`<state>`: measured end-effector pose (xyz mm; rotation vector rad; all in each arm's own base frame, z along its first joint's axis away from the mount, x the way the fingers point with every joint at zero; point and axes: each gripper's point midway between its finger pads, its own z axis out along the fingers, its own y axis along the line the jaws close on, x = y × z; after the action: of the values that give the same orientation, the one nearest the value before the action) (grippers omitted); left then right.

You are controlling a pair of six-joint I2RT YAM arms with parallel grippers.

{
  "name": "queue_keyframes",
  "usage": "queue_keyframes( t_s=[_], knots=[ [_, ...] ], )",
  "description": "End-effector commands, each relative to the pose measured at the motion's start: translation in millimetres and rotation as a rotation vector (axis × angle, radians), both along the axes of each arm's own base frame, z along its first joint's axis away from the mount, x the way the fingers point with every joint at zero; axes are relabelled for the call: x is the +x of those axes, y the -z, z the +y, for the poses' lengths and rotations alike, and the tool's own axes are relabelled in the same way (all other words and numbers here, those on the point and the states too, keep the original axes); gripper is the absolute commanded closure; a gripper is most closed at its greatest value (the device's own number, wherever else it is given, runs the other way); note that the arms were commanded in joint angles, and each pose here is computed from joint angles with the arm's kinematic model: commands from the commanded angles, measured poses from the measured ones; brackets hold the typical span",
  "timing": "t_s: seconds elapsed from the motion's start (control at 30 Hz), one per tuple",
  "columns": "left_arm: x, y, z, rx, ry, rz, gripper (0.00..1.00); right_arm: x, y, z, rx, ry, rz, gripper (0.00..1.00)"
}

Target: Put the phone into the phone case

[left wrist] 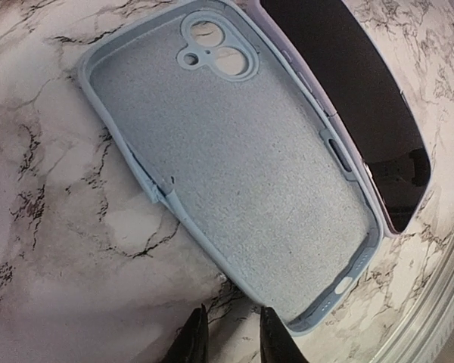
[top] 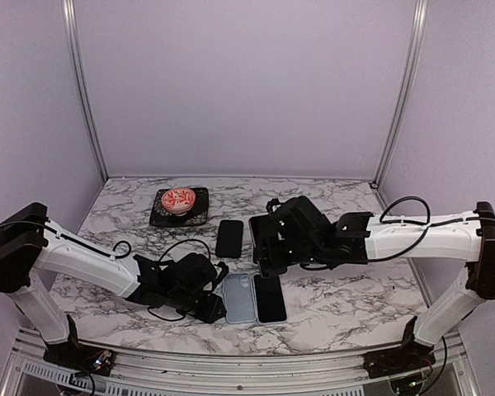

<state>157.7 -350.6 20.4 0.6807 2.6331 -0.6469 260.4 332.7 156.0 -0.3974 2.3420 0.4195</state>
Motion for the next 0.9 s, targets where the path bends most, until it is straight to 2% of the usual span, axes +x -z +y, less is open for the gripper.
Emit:
queue_keyframes(
  t_s=[0.0,0.17,0.3,0.4,0.57,0.7,0.87],
  knots=[
    [3.0,-1.0,10.4,-0.086,-0.171,0.048,0.74,-28.0,-16.1,38.3,0.182,0.104,-0.050,0.77],
    [44.6,-32.5,64.3,-0.075,-0.445,-0.147,0.59,-55.5,18.2,70.8,0.138,0.101,-0.025,0.82],
    [59.5,-53.6,91.6,-0.059,-0.532,-0.238,0.38,-63.1,44.0,86.0,0.084,0.104,-0.014,0.86],
    [63.0,-61.1,104.2,-0.059,-0.576,-0.277,0.26,-61.1,54.6,88.6,0.057,0.119,-0.022,0.92],
    [60.6,-56.5,115.1,-0.061,-0.613,-0.272,0.25,-56.1,57.6,86.5,0.024,0.137,-0.052,0.96],
    [57.5,-49.8,116.6,-0.054,-0.617,-0.251,0.25,-59.7,72.3,79.5,0.016,0.167,-0.017,1.00],
    [53.6,-46.0,119.9,-0.067,-0.634,-0.228,0.25,-63.7,84.5,70.1,-0.016,0.205,0.005,1.00]
  ],
)
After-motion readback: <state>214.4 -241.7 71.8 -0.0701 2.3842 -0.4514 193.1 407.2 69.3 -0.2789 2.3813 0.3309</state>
